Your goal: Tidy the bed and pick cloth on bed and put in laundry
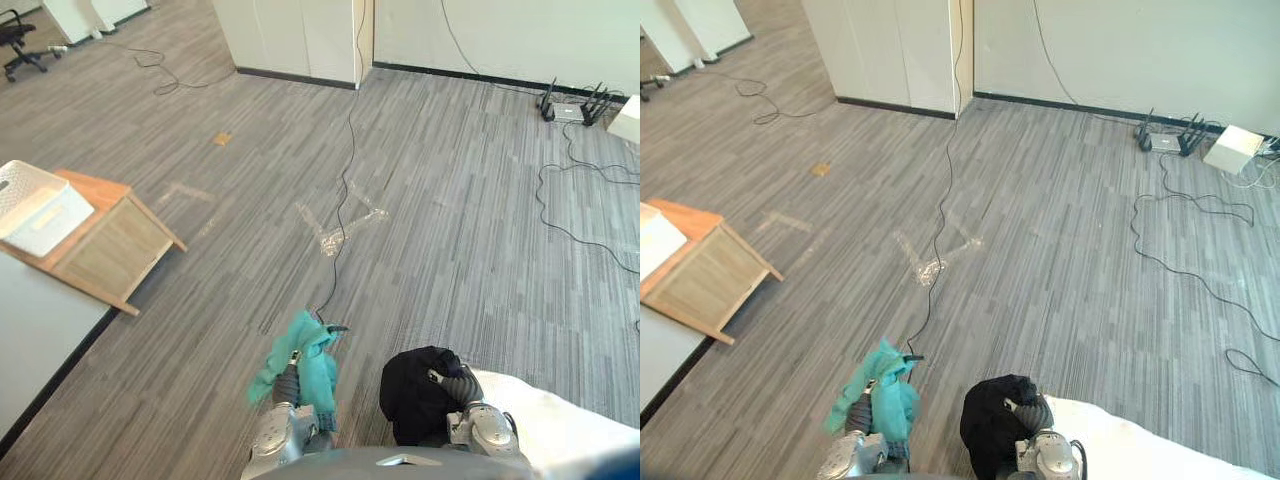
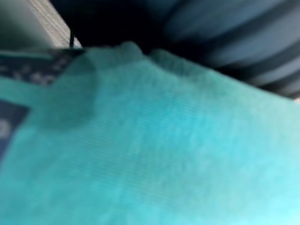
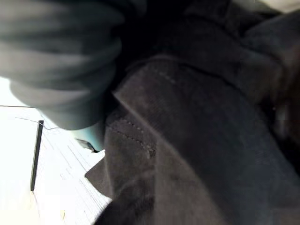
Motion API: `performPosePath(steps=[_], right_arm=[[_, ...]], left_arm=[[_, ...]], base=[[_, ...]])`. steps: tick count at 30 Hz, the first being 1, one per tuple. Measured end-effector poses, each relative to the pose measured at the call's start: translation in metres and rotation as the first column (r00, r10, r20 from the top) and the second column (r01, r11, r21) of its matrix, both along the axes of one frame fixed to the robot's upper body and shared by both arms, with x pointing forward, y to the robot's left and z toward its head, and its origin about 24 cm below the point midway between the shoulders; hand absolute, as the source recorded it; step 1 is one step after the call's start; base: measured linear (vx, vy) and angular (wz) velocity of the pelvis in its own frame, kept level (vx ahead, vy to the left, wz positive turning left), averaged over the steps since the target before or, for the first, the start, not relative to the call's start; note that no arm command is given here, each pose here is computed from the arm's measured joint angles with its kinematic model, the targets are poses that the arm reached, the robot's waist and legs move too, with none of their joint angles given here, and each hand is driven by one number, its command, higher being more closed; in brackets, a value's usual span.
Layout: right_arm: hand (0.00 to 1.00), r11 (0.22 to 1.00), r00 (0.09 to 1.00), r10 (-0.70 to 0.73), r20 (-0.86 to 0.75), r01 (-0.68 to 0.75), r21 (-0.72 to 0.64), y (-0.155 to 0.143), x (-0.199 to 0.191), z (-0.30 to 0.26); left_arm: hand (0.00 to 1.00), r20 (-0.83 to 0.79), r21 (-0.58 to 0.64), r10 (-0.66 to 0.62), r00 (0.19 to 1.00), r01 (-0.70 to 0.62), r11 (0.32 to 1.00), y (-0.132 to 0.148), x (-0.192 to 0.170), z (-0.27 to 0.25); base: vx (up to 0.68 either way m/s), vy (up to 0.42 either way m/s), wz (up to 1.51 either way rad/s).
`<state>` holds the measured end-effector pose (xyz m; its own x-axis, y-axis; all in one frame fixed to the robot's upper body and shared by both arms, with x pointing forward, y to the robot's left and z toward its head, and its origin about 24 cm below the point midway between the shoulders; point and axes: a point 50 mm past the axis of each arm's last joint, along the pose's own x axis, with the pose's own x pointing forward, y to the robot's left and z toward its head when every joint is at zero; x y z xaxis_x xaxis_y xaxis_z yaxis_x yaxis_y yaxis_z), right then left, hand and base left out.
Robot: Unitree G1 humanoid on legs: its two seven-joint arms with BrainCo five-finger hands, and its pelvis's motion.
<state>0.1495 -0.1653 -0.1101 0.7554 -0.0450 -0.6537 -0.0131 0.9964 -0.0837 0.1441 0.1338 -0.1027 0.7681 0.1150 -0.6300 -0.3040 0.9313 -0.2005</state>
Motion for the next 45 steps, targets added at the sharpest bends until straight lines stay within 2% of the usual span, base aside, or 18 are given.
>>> performPosePath(steps=[3,7,9,12,18,23,28,33,39,45], right_arm=[[1.0,1.0,1.0,0.016,-0.004,-0.016,0.002,0.003,0.001,0.0],[1.0,0.999,1.0,0.0,0.015,0.0,0.049,0.017,0.004,0.003],[1.0,1.0,1.0,-0.015,0.018,0.015,0.017,0.005,0.003,0.004],[1.0,1.0,1.0,-0.011,-0.026,0.011,0.007,0.007,-0.003,-0.004],[1.0,0.999,0.998,-0.024,-0.054,0.026,0.024,0.012,-0.016,-0.008],[1.0,0.999,0.998,-0.052,-0.028,0.052,0.011,0.004,-0.012,-0.004],[1.0,0.998,0.998,-0.053,-0.025,0.054,0.017,0.006,-0.01,-0.004],[1.0,0.997,0.997,-0.071,-0.002,0.071,0.009,-0.002,-0.004,0.0],[1.0,0.999,0.999,-0.042,-0.029,0.042,0.026,0.009,-0.013,-0.004],[1.0,0.999,0.998,-0.034,-0.051,0.034,0.0,0.003,-0.016,-0.007]], left_arm=[[1.0,0.018,-0.024,-0.002,1.0,0.003,1.0,-0.005,0.002,0.004],[1.0,0.089,-0.014,0.043,0.995,-0.042,0.999,0.008,0.015,0.016],[1.0,0.066,-0.032,0.016,0.998,-0.014,0.999,0.0,0.006,0.013],[1.0,0.043,-0.026,0.038,0.998,-0.037,0.999,0.006,0.001,0.01],[1.0,0.007,0.007,-0.005,1.0,0.005,1.0,0.011,-0.008,0.006],[1.0,0.022,0.012,-0.021,1.0,0.02,1.0,0.009,-0.002,0.008],[1.0,-0.021,0.035,-0.007,1.0,0.008,0.999,0.018,-0.013,0.001],[1.0,-0.018,-0.02,-0.047,0.999,0.047,0.999,-0.006,-0.004,0.0],[1.0,-0.021,-0.033,-0.04,0.999,0.04,0.999,-0.007,-0.002,-0.002],[1.0,-0.022,-0.063,-0.067,0.998,0.065,0.996,-0.016,-0.005,-0.001]], base=[[0.34,0.223,-0.39],[0.35,0.133,0.44],[0.33,0.147,0.39],[0.44,0.173,0.49],[0.48,0.045,1.12],[0.52,-0.238,1.36],[0.5,-0.449,0.66],[0.45,-0.416,0.37],[0.31,-0.255,0.21],[0.32,-0.08,-0.15]])
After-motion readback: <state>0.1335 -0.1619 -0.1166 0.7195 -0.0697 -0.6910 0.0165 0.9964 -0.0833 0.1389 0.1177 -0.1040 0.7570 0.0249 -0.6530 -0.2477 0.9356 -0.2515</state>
